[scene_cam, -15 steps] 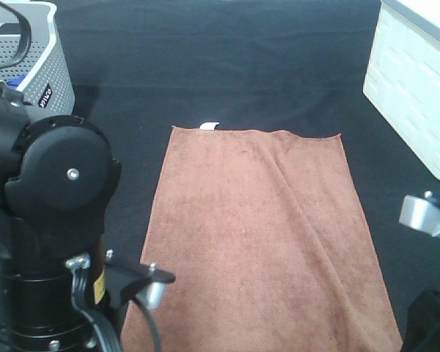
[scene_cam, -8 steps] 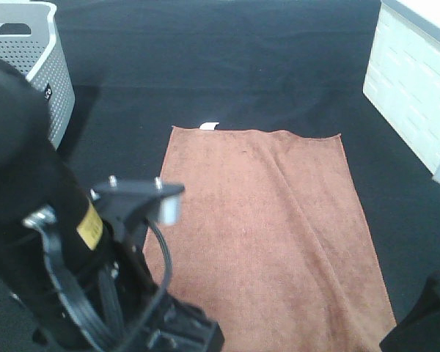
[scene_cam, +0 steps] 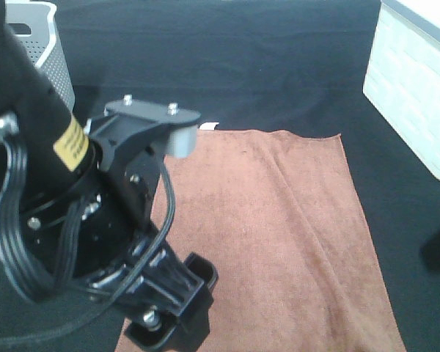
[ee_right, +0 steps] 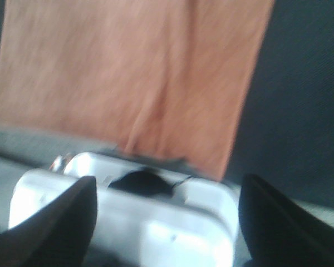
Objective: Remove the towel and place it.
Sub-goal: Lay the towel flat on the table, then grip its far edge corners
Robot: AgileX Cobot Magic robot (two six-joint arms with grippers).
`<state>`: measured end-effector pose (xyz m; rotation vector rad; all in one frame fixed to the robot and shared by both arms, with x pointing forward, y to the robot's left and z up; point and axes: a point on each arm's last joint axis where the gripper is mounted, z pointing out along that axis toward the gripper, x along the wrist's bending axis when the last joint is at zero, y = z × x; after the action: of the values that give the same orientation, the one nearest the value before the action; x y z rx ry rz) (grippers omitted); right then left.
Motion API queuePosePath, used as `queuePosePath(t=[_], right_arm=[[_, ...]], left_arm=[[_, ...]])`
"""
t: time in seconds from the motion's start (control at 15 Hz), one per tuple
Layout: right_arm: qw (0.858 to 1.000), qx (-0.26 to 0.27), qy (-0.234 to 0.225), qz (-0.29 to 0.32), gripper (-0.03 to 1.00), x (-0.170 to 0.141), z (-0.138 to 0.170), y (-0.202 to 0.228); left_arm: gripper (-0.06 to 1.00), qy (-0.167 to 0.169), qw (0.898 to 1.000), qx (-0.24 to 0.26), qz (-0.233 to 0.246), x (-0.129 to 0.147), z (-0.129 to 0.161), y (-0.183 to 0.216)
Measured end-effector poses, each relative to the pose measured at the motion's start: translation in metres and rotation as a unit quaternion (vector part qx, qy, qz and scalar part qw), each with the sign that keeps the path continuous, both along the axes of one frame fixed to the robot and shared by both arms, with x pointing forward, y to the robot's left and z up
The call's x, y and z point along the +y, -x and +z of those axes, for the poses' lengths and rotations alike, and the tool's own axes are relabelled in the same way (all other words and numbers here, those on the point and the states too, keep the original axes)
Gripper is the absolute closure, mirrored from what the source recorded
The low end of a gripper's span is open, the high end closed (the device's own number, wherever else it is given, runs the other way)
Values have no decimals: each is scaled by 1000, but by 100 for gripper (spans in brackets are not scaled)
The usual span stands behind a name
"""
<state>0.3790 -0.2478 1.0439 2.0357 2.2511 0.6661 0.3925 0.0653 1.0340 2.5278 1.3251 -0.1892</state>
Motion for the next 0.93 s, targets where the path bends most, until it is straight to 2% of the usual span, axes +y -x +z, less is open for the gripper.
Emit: queuePosePath(t=[0.13,0.2,0.47,0.73,0.93], right_arm=[[999,-24,23,-8,27,0,17,-27],[999,-21,32,-7,27,2,20,-44],[999,-29,37,-7,29,15,34,-107],[999,-35,27,-16,29,24,42,-173],[997,-37,-11,-60,29,-5,49,-211]], left_arm=[[2,3,1000,-21,-3,1,9,-9],[2,5,1000,-24,13,7,11,-19],[2,17,994,-72,77,54,28,-87],[2,24,989,-98,107,75,29,-136],[2,28,988,-113,105,75,28,-142]])
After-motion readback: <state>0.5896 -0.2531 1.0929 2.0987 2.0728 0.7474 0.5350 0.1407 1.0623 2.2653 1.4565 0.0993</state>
